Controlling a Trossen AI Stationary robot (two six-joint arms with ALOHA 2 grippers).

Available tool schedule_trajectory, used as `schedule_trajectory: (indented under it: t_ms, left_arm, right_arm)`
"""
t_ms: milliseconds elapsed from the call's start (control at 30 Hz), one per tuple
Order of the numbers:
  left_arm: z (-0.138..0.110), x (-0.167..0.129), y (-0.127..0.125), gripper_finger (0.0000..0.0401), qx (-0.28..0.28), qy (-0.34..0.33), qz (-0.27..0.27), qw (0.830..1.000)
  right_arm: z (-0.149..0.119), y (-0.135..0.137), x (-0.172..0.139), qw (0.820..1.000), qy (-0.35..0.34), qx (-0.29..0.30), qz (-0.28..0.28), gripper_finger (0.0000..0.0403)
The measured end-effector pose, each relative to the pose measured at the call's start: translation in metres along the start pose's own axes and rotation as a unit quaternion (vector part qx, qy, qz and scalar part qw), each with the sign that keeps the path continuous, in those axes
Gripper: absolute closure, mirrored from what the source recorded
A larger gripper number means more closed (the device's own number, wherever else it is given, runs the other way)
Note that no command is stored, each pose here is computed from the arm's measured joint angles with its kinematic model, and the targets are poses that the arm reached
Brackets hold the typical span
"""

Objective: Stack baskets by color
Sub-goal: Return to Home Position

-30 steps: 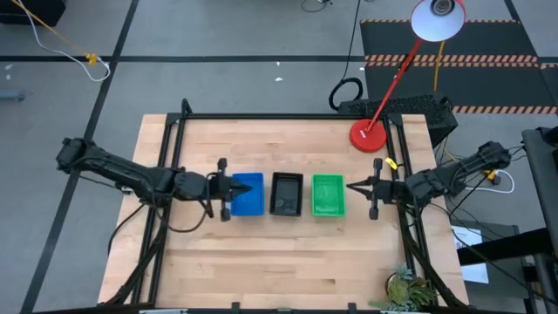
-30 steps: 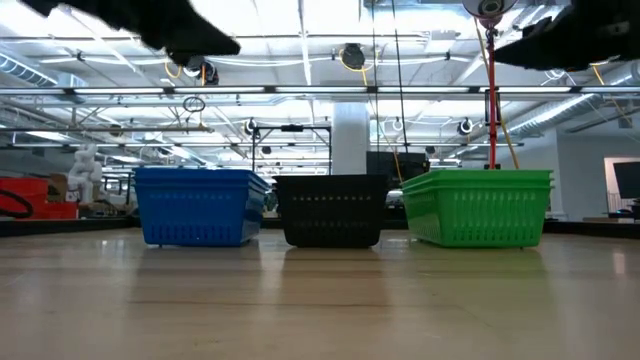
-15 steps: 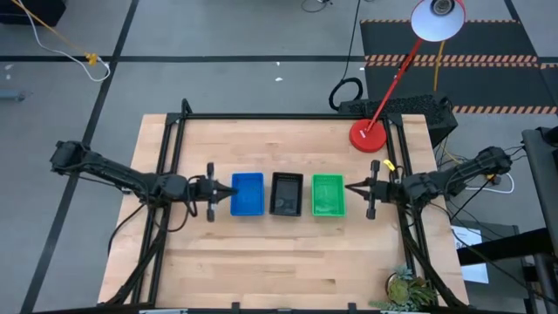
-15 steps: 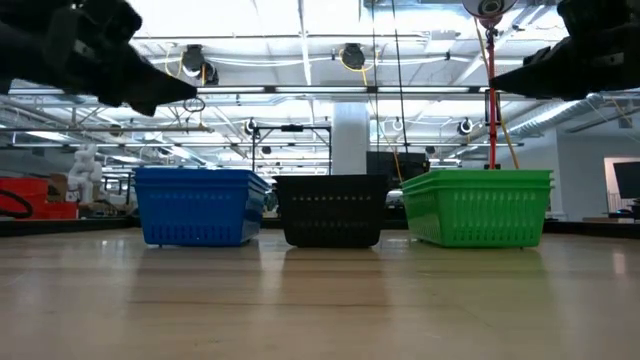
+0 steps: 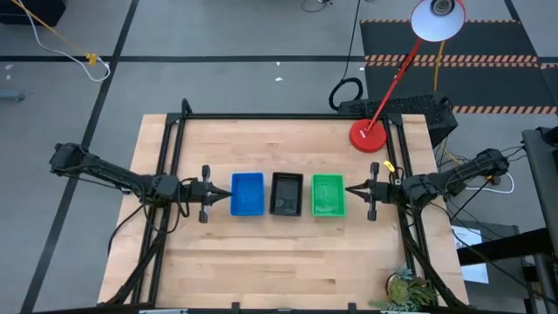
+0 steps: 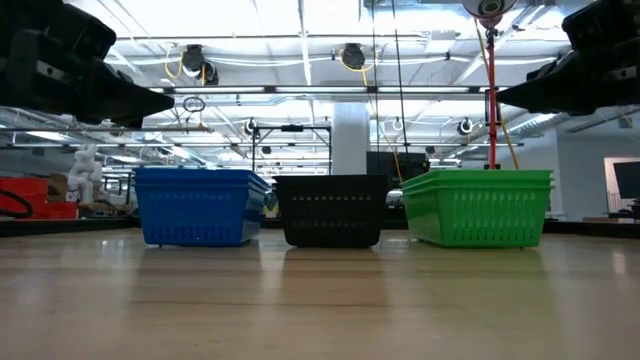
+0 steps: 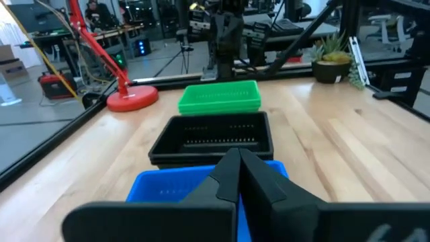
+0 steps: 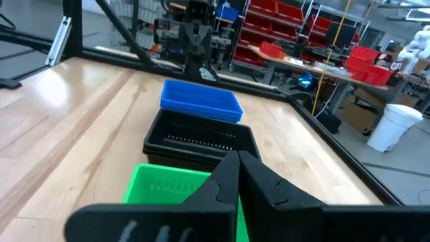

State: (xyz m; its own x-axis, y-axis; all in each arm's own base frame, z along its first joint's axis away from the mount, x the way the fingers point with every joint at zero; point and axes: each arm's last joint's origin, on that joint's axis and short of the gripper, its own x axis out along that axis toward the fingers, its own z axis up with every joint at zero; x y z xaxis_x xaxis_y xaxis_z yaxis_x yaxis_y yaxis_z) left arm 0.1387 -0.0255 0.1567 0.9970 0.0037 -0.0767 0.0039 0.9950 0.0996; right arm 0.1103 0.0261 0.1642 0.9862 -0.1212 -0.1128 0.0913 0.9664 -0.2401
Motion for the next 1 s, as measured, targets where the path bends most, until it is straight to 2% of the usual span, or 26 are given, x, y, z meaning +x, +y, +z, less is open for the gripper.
schedule_trajectory:
  t_ms: [200, 367, 567, 700, 833, 933, 1000]
  left_arm:
    - [-0.001, -0.001, 0.0, 0.0395, 0.0, 0.004, 0.0, 1.0]
    - [-0.001, -0.001, 0.0, 0.0389, 0.003, 0.004, 0.0, 1.0]
    - [-0.001, -0.001, 0.0, 0.0395, 0.0, 0.004, 0.0, 1.0]
    - [-0.001, -0.001, 0.0, 0.0388, -0.001, 0.002, 0.0, 1.0]
    - [0.001, -0.001, 0.0, 0.0397, 0.005, -0.007, 0.001, 1.0]
    - [0.001, -0.001, 0.0, 0.0395, 0.005, -0.008, 0.001, 1.0]
    - [0.001, -0.001, 0.0, 0.039, 0.003, -0.008, 0.001, 1.0]
  right_arm:
    - [0.0, -0.002, -0.004, 1.0, -0.026, 0.007, -0.004, 0.0403]
    - [0.005, -0.004, -0.009, 0.998, -0.061, 0.01, 0.015, 0.0403]
    - [0.008, -0.007, -0.015, 0.996, -0.088, -0.005, 0.008, 0.0403]
    - [0.008, -0.009, -0.018, 0.994, -0.104, -0.006, 0.029, 0.0403]
    - [0.007, -0.01, -0.017, 0.993, -0.104, -0.008, 0.049, 0.0403]
    - [0.006, -0.015, -0.016, 0.994, -0.102, -0.009, 0.03, 0.0403]
    - [0.006, -0.016, -0.015, 0.994, -0.104, -0.013, 0.04, 0.0403]
